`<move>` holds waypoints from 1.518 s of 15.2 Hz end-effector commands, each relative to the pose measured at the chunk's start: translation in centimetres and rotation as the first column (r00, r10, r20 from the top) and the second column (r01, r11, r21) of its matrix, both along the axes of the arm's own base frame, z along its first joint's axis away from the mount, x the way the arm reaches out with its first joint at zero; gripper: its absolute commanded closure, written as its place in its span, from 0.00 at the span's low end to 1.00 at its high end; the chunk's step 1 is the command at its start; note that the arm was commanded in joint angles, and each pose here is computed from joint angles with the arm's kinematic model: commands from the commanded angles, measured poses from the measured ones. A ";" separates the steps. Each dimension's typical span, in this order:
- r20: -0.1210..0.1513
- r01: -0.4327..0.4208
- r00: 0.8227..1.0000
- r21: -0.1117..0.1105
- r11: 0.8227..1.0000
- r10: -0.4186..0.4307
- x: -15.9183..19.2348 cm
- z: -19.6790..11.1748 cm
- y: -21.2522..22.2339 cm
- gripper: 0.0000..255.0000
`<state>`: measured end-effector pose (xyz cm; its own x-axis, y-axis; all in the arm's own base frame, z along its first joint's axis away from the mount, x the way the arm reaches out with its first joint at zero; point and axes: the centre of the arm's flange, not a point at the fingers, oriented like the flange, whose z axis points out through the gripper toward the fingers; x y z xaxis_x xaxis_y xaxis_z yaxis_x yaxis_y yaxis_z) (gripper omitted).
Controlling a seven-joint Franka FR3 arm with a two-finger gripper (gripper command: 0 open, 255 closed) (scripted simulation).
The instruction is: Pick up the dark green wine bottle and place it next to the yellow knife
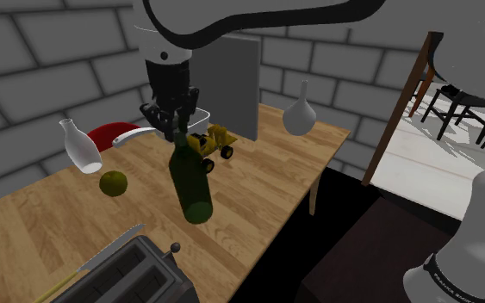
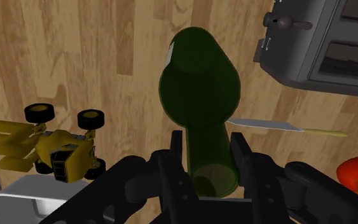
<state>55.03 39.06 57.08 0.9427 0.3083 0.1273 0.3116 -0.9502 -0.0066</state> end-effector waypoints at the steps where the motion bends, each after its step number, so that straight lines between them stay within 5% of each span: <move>1: 0.001 0.002 1.000 0.001 1.000 -0.002 -0.3 0.2 2.9 1.00; 6: 0.001 0.002 1.000 0.001 1.000 -0.002 -0.4 0.2 8.9 1.00; 23: 0.001 0.002 1.000 0.001 1.000 -0.002 -0.4 -8.8 8.9 1.00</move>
